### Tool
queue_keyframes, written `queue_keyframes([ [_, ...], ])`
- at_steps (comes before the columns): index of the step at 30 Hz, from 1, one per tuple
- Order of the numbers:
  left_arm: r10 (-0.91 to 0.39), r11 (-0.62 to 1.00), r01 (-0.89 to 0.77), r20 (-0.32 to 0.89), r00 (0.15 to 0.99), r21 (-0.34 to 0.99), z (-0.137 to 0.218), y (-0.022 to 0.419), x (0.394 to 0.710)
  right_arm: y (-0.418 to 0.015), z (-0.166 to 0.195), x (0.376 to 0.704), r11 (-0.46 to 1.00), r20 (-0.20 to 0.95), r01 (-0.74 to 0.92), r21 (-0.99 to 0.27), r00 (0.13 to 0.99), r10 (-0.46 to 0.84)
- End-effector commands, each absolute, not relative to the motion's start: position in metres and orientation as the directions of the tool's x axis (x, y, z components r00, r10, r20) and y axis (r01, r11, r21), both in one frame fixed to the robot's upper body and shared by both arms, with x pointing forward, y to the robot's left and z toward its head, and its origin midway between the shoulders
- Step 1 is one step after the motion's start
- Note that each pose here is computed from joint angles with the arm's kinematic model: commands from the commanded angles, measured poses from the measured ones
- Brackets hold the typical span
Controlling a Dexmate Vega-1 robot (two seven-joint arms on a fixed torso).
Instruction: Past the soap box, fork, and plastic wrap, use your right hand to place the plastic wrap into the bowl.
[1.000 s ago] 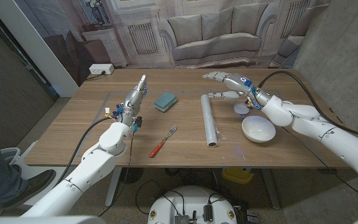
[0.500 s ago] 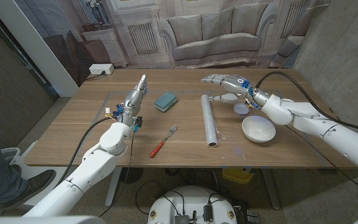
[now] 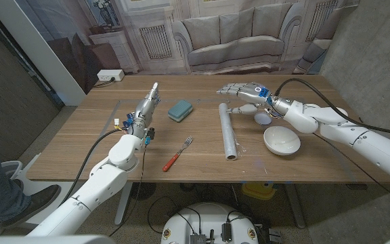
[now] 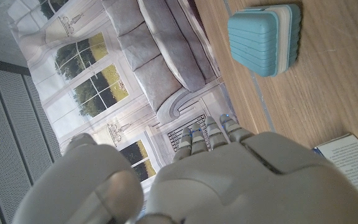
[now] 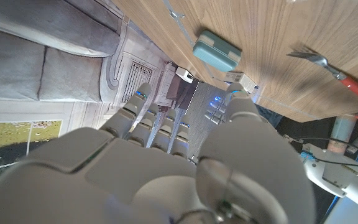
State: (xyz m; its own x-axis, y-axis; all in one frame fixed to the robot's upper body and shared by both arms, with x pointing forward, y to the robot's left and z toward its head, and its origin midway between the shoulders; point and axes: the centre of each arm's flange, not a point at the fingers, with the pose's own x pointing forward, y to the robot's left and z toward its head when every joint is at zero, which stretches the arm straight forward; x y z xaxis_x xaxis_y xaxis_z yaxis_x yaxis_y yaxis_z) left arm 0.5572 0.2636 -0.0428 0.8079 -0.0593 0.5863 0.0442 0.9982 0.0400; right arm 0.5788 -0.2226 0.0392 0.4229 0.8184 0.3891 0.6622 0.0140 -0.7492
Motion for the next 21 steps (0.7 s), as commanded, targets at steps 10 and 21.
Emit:
queue_keyframes([
  [10, -0.049, 0.999, 0.033, 0.574, 0.818, 0.039, -0.0466, 0.2658, 0.5536, -0.2143, 0.0334, 0.5796, -0.169, 0.297, 0.698, -0.696, 0.494, 0.817],
  [21, -0.036, 0.999, 0.029, 0.568, 0.822, 0.021, -0.0535, 0.2666, 0.5534, -0.2136, 0.0266, 0.584, -0.247, 0.235, 0.671, -0.699, 0.542, 0.807],
])
